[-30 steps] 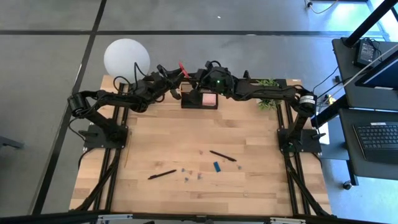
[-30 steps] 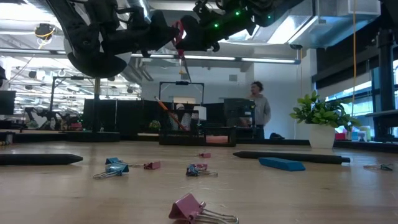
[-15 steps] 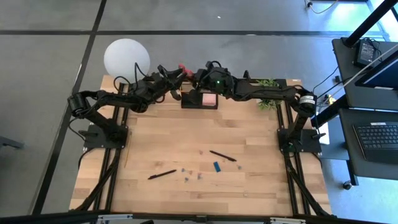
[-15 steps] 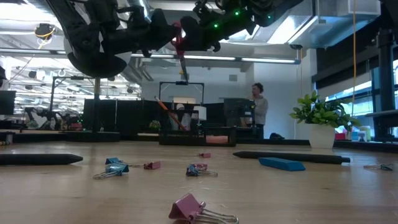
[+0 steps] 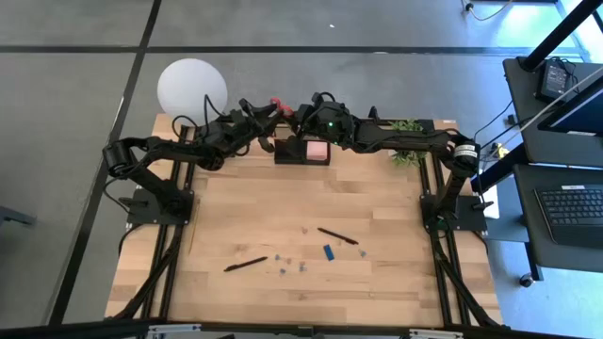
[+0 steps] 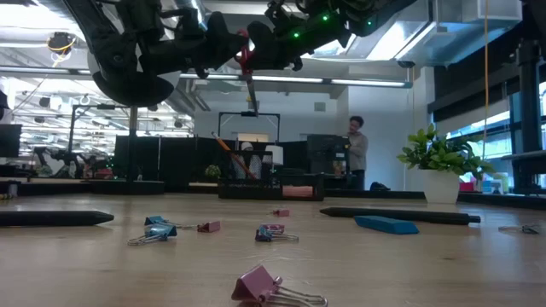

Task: Pick and place office supplies into organizer
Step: Put the red scissors into the black desk organizer

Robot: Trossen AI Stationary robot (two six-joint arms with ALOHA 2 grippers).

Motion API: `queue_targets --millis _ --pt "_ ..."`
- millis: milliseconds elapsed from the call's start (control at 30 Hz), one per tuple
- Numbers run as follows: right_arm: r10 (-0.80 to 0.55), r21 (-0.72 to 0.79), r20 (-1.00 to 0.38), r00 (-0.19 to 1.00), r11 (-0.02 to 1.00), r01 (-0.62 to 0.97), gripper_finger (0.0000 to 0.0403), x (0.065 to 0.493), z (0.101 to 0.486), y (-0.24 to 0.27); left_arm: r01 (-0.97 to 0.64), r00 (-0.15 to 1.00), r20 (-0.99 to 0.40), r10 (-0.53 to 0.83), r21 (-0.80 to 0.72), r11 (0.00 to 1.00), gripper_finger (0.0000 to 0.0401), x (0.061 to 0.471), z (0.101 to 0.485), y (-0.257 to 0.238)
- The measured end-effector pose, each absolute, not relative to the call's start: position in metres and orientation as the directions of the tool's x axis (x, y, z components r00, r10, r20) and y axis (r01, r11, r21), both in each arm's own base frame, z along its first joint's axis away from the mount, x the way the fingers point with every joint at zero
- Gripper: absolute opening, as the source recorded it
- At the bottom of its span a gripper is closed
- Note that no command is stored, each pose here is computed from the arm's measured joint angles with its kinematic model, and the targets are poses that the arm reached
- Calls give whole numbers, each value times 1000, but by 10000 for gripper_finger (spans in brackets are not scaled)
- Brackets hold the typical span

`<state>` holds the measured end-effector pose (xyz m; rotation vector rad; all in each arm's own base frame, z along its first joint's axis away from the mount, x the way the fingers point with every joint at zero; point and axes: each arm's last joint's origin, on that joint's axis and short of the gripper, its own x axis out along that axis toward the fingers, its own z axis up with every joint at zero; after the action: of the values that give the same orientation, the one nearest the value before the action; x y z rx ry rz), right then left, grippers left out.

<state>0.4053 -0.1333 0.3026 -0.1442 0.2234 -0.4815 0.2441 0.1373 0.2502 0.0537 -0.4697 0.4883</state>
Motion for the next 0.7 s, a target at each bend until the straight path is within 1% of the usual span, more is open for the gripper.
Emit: queue_targets --millis 133,433,567,633,700 --pt "-474 -189 -179 862 877 442 41 405 303 -135 -450 788 446 424 -51 891 149 244 250 137" --pt "-486 -177 -191 853 872 457 41 402 301 -140 -451 807 397 437 -62 890 185 247 246 138" --pt "-506 -179 -189 841 860 478 41 402 301 -141 -460 800 394 452 -79 884 184 247 246 136" --pt "-520 -180 -186 834 852 492 41 402 302 -142 -491 783 391 484 -88 867 182 248 246 134" --pt "-530 -178 -180 828 846 503 41 401 302 -143 -536 765 391 512 -56 843 180 249 247 131"
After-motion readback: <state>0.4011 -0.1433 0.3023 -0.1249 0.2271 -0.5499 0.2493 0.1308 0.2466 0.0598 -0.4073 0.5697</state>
